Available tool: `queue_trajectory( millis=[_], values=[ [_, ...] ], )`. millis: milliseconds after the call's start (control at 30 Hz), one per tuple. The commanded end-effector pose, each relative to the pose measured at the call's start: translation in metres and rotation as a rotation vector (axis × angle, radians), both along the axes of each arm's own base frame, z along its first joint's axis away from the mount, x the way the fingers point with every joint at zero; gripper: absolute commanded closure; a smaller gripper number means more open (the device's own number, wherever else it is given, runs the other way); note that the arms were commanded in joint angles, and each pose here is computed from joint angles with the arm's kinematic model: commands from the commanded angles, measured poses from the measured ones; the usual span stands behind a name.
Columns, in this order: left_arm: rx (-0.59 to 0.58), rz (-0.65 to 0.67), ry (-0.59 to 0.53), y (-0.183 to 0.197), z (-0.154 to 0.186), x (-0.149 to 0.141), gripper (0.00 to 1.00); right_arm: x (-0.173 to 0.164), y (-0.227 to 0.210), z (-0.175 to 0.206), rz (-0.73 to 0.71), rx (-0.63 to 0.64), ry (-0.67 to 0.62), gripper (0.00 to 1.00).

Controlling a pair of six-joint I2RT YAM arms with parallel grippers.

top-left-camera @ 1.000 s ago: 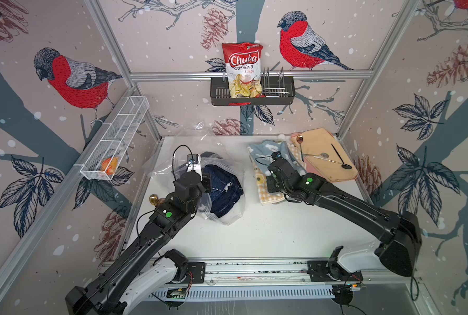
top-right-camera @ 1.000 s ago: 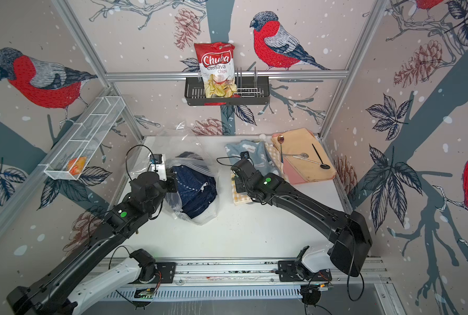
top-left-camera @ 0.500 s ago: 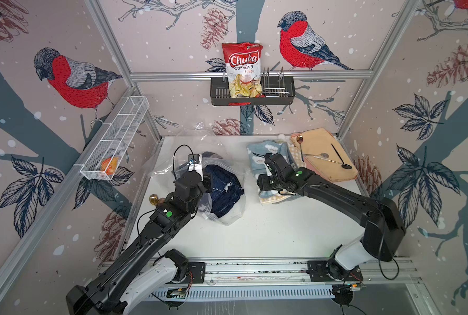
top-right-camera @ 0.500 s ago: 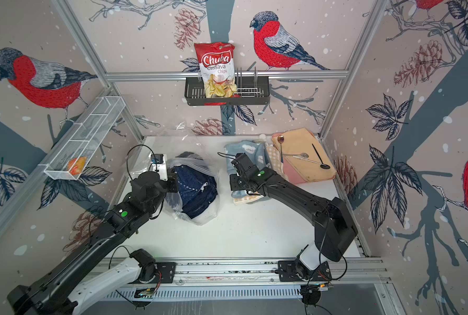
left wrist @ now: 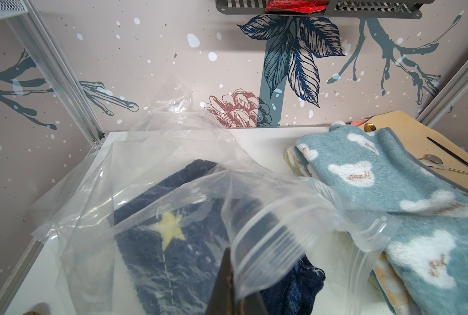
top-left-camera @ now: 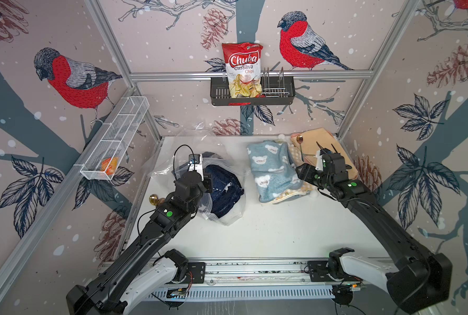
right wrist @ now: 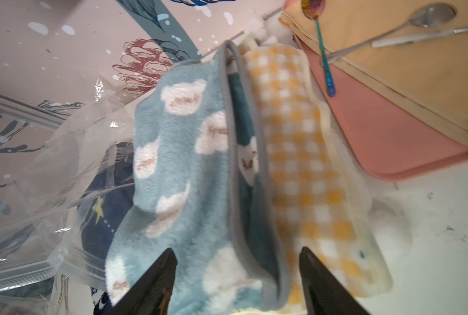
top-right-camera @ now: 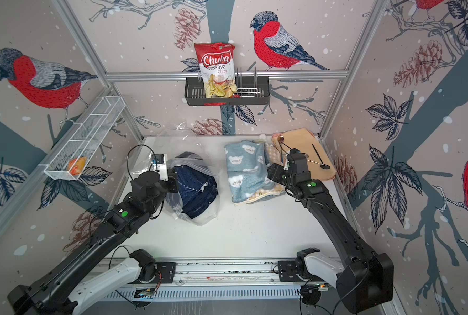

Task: Take the blanket out of the vacuum bag
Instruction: Place the blanket at the center of the board.

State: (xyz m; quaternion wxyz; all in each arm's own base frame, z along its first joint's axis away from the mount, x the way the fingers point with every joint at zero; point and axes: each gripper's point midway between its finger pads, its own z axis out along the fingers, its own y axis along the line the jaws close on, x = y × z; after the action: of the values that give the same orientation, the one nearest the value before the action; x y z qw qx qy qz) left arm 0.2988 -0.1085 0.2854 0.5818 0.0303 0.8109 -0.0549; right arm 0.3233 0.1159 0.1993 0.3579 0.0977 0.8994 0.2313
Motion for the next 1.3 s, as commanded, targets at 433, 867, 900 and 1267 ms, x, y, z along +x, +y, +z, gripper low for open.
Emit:
queue_trajectory(
  millis=[433,867,900,1267],
  values=[
    [-0.030,-0.021,-0.028,-0.007,0.008,0.005,1.00,0.001,0.035,-0.025,0.209,0.197,0.048,0.82],
    [-0.043,-0.057,-0.025,-0.013,0.010,0.004,1.00,-0.030,-0.008,-0.030,0.000,0.099,0.090,1.00],
    [-0.043,-0.057,-0.025,-0.013,0.010,0.004,1.00,-0.032,-0.010,-0.037,-0.009,0.097,0.105,1.00],
    [-0.030,-0.040,-0.025,-0.011,0.008,0.005,1.00,-0.013,-0.022,-0.007,-0.033,0.032,0.012,0.40]
  ],
)
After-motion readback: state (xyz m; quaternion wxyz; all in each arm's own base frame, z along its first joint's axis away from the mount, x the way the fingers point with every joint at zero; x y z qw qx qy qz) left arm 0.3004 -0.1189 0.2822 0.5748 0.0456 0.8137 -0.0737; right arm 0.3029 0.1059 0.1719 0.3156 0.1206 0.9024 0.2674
